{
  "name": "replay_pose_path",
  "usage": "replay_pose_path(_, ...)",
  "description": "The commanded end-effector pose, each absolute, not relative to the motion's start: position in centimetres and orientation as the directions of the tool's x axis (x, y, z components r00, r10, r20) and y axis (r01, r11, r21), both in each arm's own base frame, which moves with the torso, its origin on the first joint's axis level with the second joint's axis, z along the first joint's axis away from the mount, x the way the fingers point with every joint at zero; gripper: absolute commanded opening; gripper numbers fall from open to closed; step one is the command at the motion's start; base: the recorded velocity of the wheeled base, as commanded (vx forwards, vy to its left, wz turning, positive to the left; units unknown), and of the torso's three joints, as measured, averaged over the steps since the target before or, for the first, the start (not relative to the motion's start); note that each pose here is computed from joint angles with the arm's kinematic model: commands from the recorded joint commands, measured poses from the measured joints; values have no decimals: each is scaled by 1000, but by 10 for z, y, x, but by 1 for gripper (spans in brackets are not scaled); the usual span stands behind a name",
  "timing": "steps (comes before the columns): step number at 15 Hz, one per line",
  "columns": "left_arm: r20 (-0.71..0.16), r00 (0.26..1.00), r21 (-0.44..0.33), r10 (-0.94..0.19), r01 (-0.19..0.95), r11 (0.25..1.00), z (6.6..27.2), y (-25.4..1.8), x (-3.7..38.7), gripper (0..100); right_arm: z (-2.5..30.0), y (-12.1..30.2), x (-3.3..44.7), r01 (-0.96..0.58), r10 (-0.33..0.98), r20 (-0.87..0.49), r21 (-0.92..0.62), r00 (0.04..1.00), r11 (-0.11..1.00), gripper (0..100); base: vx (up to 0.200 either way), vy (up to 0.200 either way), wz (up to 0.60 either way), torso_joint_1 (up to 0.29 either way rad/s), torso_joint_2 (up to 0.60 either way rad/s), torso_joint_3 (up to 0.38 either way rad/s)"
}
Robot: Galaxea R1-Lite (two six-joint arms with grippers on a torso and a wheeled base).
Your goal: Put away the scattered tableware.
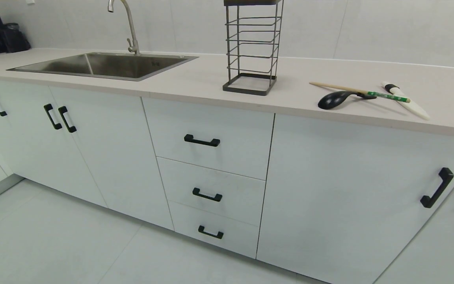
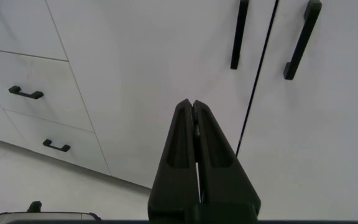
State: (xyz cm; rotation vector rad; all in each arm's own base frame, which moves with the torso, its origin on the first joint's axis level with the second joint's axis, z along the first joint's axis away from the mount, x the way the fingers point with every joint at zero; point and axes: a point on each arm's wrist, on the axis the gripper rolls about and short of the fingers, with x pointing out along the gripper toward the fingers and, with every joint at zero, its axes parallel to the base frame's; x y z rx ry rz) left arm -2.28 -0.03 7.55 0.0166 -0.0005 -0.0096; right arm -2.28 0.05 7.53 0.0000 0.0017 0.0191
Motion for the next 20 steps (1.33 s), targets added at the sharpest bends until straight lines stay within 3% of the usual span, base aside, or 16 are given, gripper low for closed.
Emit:
replay_pose_path(1,2,1000,14,-11,11,1000,76,0,-23,100,75,1,-23,-20,20,-3,0,1000,1000,0,0,0,0,0,0,0)
replay_pose_path(5,9,998,36,-57,56,998,76,-1,-23,100,76,0,-23,-18,18,-2,17,1000,1000,0,0,0,0,0,0,0)
replay_pose_path(6,154,986,38,-71,65,997,98,-2,-27,100,76,0,-23,-18,18,-2,18,1000,1000,0,0,0,0,0,0,0)
replay_pose_path(7,331,940,58,-83,67,996,136,-2,-38,100,76,0,-23,-18,18,-2,18,1000,1000,0,0,0,0,0,0,0)
replay_pose_path(8,328,940,63,-97,80,995,150,-2,-37,100,76,0,-23,-18,18,-2,18,1000,1000,0,0,0,0,0,0,0)
replay_pose_path(10,248,945,93,-214,197,976,157,-5,-28,100,76,0,-23,-18,18,-2,15,1000,1000,0,0,0,0,0,0,0)
replay_pose_path(11,164,937,93,-309,297,950,159,-7,-17,100,76,0,-23,-18,18,-2,14,1000,1000,0,0,0,0,0,0,0)
replay_pose_path(12,127,930,87,-345,337,938,160,-8,-11,100,75,0,-23,-18,18,-3,14,1000,1000,0,0,0,0,0,0,0)
replay_pose_path(14,-28,878,46,-478,479,877,167,-11,19,100,76,0,-23,-18,18,-2,14,1000,1000,0,0,0,0,0,0,0)
replay_pose_path(16,-161,844,56,-511,525,849,161,-12,43,100,76,0,-23,-18,18,-2,14,1000,1000,0,0,0,0,0,0,0)
replay_pose_path(20,-423,747,154,-512,617,772,140,-13,97,100,76,0,-23,-18,18,-2,14,1000,1000,0,0,0,0,0,0,0)
